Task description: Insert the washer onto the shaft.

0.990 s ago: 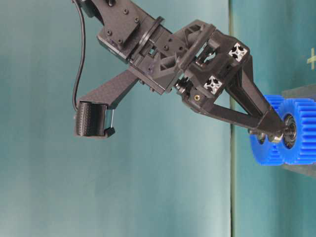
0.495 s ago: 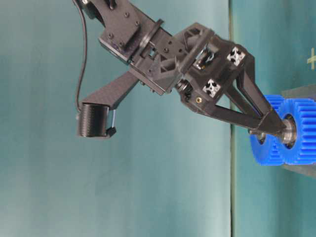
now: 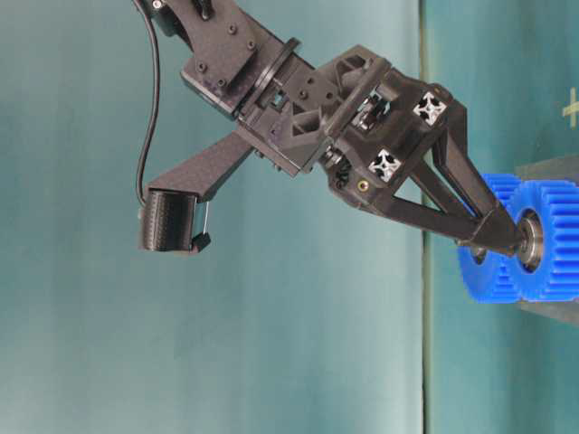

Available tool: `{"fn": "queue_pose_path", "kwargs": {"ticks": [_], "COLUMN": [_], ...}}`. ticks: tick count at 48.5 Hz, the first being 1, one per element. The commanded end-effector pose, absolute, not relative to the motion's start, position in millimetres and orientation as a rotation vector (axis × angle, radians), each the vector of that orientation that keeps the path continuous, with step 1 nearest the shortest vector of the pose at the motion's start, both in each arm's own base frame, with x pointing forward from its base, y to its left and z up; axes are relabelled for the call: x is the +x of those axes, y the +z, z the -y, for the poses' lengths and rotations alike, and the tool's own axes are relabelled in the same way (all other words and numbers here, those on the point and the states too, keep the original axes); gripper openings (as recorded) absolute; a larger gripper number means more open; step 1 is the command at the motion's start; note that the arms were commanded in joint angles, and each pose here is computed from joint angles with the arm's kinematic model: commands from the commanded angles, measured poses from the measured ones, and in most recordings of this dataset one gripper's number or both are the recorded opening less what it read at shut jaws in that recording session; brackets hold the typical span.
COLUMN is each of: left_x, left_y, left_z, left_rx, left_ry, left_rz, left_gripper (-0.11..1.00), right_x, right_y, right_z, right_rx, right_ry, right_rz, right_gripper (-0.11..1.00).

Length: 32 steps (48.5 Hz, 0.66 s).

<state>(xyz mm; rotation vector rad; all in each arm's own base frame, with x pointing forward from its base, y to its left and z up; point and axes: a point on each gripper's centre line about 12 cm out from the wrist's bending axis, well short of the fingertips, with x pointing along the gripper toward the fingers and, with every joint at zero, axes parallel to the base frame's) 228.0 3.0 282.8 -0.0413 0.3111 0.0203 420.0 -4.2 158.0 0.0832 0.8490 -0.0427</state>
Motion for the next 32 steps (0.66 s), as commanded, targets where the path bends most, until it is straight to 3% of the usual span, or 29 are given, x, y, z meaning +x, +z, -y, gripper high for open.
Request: {"fn": "queue_pose_path", "kwargs": {"ticks": [1,32], "left_x": [230,230], "left_y": [289,288], "left_z": [-3,-3], "left_rx": [-0.04,-0.037], "left_ry": [0.019,0.019], "left_rz": [-0.279,-0.251], "left_gripper": [0.01,0.01], "right_x": [424,393], "right_y": [180,223], "right_z": [4,3], "right_rx": [0.073,0.071], "right_ry": [-0.035,-0.034], "right_rz": [-0.791,-0.866], "right_gripper": [0.79,0.78]}}
